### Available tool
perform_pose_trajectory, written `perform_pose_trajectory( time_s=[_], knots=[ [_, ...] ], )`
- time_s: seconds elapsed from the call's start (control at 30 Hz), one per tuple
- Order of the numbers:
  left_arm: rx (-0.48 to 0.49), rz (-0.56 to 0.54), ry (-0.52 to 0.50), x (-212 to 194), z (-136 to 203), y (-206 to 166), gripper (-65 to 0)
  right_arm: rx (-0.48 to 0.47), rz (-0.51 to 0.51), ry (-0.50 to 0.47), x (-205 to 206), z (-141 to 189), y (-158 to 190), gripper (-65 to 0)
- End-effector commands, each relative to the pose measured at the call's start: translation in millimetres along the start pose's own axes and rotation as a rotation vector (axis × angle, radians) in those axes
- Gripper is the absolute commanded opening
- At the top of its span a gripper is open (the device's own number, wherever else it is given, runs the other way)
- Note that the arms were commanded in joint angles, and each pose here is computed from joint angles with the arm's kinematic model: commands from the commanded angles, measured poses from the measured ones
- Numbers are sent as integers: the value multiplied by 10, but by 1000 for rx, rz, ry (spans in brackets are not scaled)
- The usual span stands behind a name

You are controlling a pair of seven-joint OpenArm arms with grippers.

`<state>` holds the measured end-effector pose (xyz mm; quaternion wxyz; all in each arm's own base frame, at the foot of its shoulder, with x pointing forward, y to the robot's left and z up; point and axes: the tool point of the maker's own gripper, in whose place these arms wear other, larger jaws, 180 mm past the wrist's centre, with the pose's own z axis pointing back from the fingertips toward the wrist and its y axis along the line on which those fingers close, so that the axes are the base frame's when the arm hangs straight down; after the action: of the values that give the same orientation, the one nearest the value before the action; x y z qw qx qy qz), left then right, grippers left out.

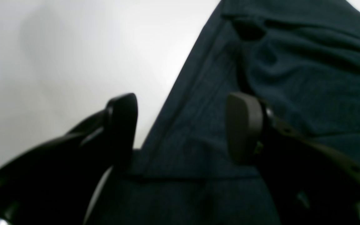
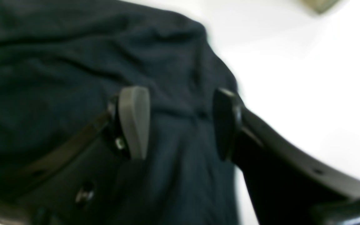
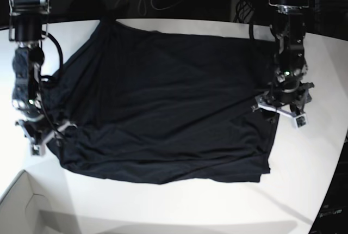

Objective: Layout the t-shirt on the table in an organized manner, then fold the t-shirt properly
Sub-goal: 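Drag the shirt edges with both grippers to square the shirt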

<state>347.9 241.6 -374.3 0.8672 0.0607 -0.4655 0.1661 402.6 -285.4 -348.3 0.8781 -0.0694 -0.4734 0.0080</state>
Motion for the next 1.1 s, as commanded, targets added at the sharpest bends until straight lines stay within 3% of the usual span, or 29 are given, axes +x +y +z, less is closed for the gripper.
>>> perform_pose_trajectory(
  time_s=[0.0,0.23,0.5,0.8,1.07],
  knots=[
    [-9,3,-59,195,15,-39,-227,-6,1,-56,204,96,-33,-320],
    [-147,-50,-66,20,407,-520,-227,18,-16,66,-281,692,202,-321],
    [-90,-122,68,-578,430,-175,-227,73,-26,163,-784,1018,502,-318],
    [-25,-133,160,-823,92,-6,-226,98,-67,308,-1235,669,621,-320],
    [32,-131,111,-701,-323,96,-226,63,-75,258,-1126,79,421,-320]
  ],
)
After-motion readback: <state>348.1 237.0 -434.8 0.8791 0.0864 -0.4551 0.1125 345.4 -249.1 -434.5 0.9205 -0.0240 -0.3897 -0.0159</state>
